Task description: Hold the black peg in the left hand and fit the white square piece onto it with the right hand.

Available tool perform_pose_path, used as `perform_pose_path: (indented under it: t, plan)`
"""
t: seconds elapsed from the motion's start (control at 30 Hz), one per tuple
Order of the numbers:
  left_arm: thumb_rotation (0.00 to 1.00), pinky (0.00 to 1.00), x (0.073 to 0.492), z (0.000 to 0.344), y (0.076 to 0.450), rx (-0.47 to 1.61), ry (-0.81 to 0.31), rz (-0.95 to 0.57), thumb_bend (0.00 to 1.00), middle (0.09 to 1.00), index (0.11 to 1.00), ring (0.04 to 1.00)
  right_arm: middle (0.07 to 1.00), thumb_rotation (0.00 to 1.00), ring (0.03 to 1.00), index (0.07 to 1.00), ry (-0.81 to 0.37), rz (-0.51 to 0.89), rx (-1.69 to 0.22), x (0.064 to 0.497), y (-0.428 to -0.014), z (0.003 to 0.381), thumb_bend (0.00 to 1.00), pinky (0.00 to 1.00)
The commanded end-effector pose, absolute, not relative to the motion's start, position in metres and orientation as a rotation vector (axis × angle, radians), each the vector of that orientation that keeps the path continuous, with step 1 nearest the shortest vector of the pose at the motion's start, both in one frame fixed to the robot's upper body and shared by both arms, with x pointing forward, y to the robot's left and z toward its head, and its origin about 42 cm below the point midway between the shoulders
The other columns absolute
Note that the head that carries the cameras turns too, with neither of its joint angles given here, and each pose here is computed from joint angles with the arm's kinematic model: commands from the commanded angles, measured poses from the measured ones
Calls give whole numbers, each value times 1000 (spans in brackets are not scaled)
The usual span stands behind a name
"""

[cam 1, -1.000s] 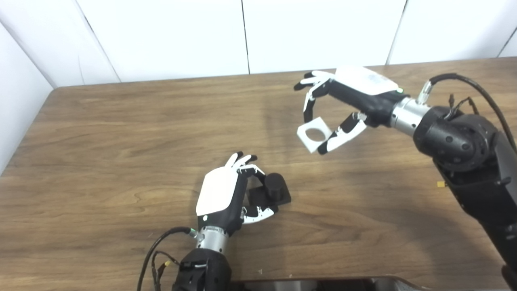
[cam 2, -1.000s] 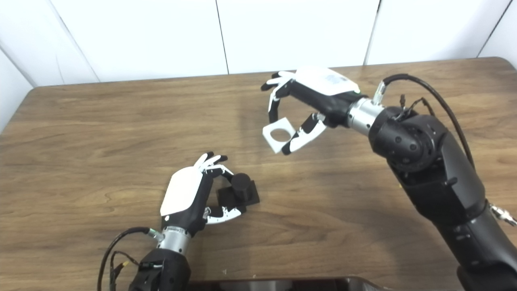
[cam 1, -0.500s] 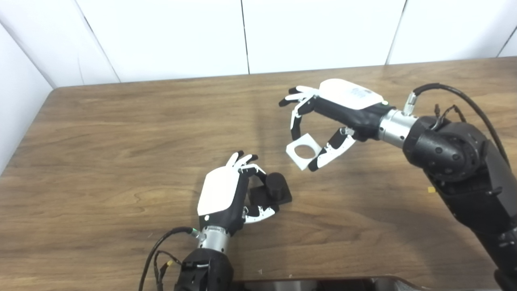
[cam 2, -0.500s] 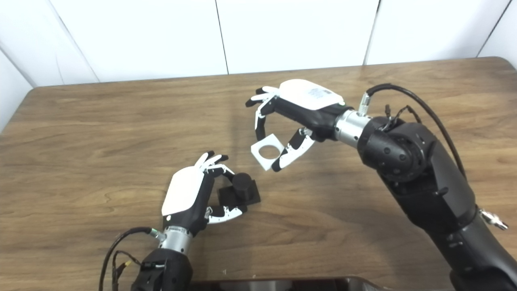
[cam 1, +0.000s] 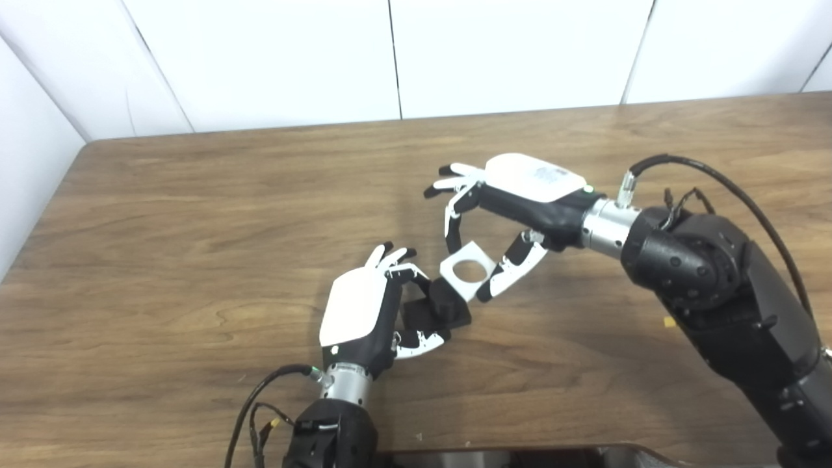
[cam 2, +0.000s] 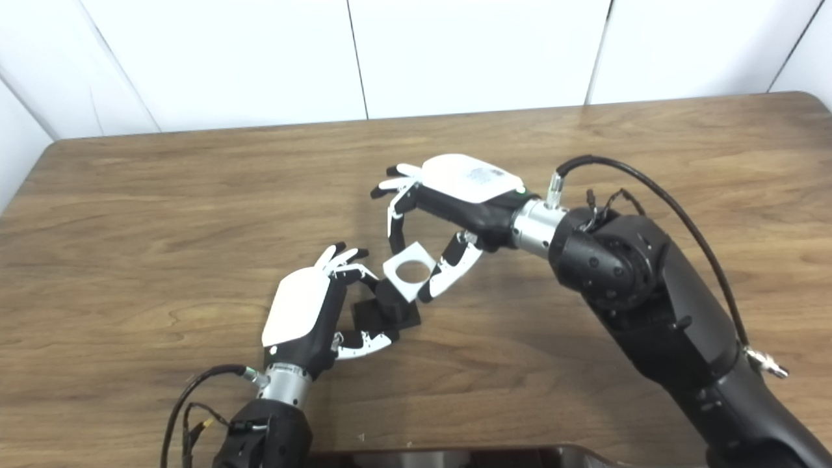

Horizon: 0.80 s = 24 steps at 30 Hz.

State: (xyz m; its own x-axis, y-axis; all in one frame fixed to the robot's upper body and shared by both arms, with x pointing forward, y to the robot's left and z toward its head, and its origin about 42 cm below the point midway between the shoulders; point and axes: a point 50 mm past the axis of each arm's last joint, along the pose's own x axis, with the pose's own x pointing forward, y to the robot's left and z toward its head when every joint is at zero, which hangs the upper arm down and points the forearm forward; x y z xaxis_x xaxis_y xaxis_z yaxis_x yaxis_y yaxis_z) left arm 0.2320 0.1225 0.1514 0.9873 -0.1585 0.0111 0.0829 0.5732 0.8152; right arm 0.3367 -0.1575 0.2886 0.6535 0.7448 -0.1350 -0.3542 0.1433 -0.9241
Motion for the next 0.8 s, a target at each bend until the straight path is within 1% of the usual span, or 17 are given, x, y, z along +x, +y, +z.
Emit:
perform_pose_path:
  t: [0.0,0.27,0.77]
  plan:
    - [79,783,229,150,116,947,-72,-156,506,875,488,963,905,148,986,490,-478,801,-1195,338,-153,304,526,884]
    - [77,756,229,153,114,939,-79,-161,507,878,488,969,910,148,990,490,-478,805,-1184,337,-150,299,525,892]
    - [78,762,229,153,114,942,-88,-156,506,875,488,966,914,148,992,491,-472,801,-1165,336,-147,286,525,901]
